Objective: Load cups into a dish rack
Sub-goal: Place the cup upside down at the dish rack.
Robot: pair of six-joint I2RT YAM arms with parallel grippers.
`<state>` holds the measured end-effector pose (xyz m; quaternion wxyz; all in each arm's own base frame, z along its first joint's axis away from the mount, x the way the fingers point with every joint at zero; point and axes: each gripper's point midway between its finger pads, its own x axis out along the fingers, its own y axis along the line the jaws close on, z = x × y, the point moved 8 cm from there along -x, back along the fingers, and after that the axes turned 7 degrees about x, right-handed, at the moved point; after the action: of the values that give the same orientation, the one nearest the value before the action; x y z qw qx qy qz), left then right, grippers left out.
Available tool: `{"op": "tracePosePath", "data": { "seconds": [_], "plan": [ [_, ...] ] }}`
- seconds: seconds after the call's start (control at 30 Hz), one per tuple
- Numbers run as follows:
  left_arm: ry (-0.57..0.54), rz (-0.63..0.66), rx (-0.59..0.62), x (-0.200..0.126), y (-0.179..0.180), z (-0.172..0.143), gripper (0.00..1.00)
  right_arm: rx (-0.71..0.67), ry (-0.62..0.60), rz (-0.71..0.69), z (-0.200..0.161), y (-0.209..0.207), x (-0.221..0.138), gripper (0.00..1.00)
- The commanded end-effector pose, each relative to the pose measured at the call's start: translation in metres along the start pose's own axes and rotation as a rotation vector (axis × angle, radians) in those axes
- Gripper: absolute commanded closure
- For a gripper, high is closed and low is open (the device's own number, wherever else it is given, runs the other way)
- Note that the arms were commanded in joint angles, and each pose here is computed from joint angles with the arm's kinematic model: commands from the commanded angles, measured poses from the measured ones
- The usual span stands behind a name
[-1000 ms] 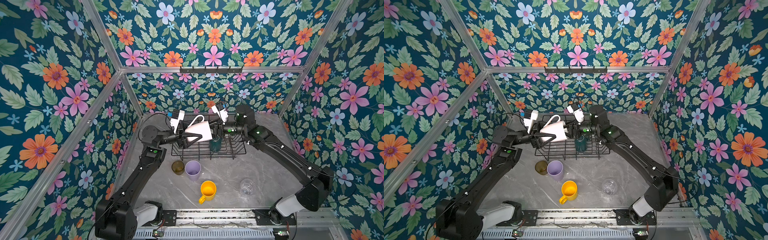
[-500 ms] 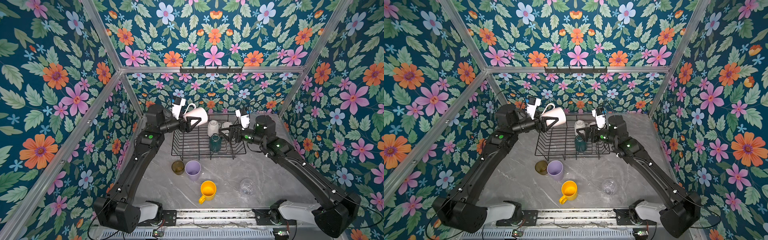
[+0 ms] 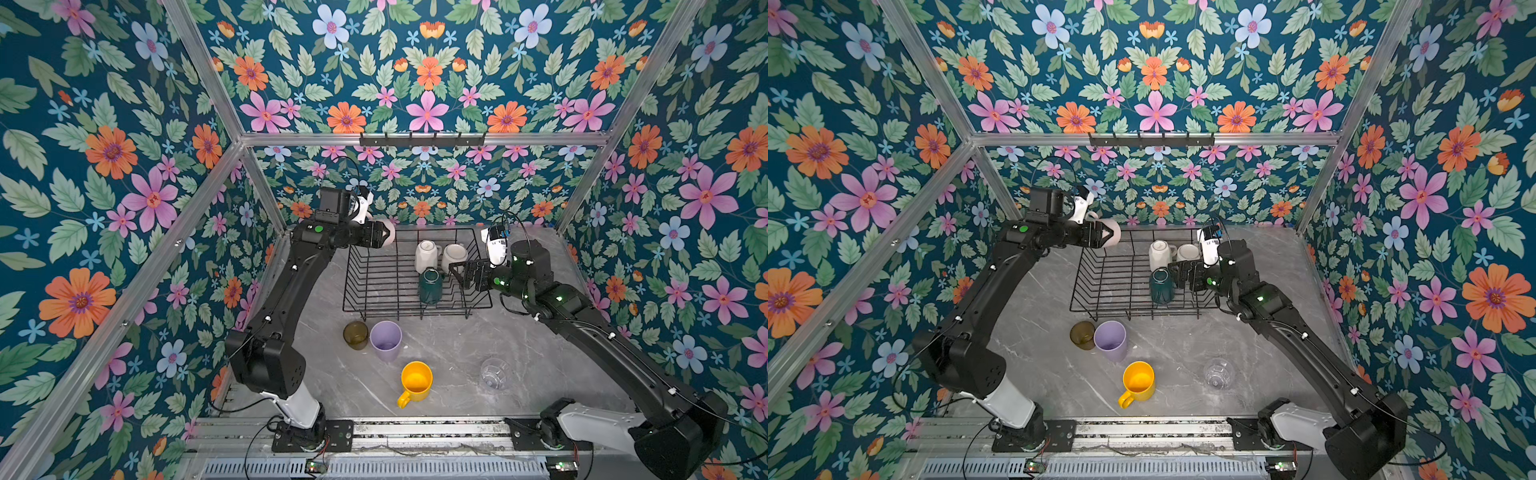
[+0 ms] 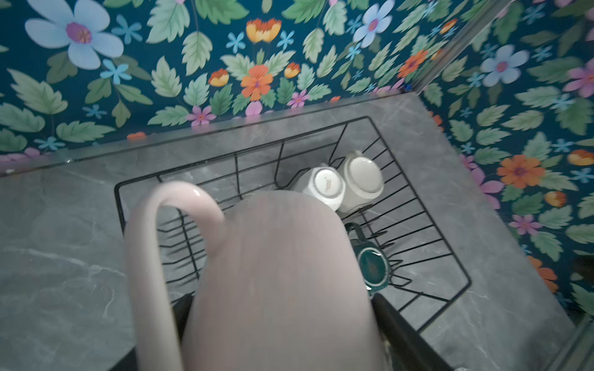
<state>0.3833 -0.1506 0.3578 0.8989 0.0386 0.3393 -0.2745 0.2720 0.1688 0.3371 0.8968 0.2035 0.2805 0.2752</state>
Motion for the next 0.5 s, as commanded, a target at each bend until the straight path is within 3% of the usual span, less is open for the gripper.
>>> {"op": "tracePosePath", "data": {
  "seconds": [0.0,0.13,0.47],
  "plan": [
    [0.095,0.11,0.046,0.01,0.004,-0.007,1.0,-0.022,-0.002,-0.021,-0.001,-0.003,-0.001,0.01],
    [0.194,0.172,0.064,0.032,0.006,-0.015,1.0,-0.024,0.004,-0.031,-0.005,-0.007,-0.002,0.01],
    [0.315,0.265,0.107,0.081,0.008,-0.025,1.0,-0.018,0.03,-0.038,-0.018,-0.014,-0.001,0.01]
  ]
}}
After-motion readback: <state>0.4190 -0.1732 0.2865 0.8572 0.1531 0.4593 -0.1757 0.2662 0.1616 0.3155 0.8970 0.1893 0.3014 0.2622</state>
